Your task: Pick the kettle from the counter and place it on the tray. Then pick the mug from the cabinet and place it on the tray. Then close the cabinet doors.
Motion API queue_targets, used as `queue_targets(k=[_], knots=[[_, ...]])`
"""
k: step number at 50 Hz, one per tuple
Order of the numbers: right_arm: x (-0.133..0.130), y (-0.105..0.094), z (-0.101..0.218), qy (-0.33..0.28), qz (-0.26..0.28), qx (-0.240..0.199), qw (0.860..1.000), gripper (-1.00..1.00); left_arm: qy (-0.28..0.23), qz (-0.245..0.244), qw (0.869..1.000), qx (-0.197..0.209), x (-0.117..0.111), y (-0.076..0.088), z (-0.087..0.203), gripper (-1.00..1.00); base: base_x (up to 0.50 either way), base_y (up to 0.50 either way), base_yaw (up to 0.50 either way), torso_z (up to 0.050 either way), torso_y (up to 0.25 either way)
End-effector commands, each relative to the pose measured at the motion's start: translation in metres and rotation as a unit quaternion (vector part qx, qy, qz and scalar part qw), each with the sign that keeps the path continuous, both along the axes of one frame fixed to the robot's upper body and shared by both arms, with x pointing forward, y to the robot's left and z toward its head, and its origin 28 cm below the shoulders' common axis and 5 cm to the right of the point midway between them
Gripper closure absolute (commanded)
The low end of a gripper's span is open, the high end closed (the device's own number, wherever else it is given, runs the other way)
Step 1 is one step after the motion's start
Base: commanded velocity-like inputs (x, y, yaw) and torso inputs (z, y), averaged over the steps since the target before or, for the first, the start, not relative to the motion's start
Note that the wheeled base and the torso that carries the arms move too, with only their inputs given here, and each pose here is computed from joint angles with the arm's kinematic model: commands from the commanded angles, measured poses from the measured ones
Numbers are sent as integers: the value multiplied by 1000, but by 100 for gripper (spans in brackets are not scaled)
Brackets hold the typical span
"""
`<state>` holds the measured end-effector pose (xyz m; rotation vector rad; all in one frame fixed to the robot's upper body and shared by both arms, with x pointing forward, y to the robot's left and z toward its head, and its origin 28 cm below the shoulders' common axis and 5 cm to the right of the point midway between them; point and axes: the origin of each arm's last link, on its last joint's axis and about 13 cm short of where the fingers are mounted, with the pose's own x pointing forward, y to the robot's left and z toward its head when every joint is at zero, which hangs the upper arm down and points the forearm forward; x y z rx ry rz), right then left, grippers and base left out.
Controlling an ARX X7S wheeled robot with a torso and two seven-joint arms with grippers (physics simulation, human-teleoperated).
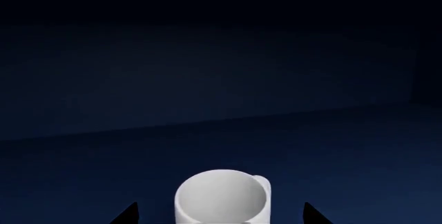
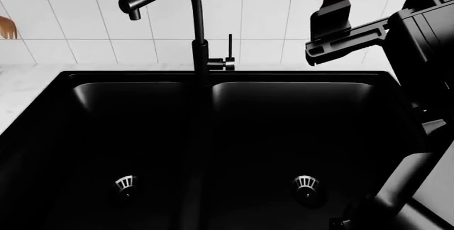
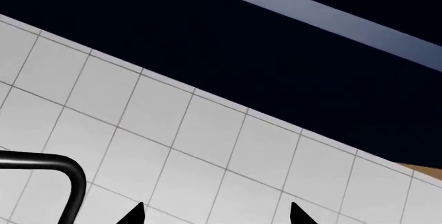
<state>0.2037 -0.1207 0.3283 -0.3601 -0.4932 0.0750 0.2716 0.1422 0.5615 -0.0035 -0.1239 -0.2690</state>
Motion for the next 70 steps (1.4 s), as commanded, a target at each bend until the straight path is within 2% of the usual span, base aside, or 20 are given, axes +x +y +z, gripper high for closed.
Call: queue_targets(k=[1,14,15,31,40,51,56,70], knots=[[-1,1,1,-4,3,-1,1000,-100,1,3,1000,2,1,1,0,-100,0,0,0,0,0],[0,-1,-2,-4,1,2,1000,-100,10,2,1000,5,6,-1,-4,-100,0,0,0,0,0],[0,-1,-2,-4,1,2,1000,-100,10,3,1000,5,6,-1,-4,100,0,0,0,0,0],[-4,0,-1,-6,1,4,1000,-100,9,11,1000,9,4,2,-3,100,0,0,0,0,0],[-3,1,-1,-4,2,3,1000,-100,-72,20,997,-9,-22,12,18,100,0,0,0,0,0],[-4,5,2,-1,3,-3,1000,-100,-103,20,994,-23,-39,20,26,100,0,0,0,0,0],[-2,6,4,1,3,-6,1000,-100,-106,22,994,-25,-40,22,26,100,-57,0,0,0,0],[0,9,4,5,4,-9,1000,-100,-92,23,995,-25,-37,25,25,100,-494,0,0,0,0]])
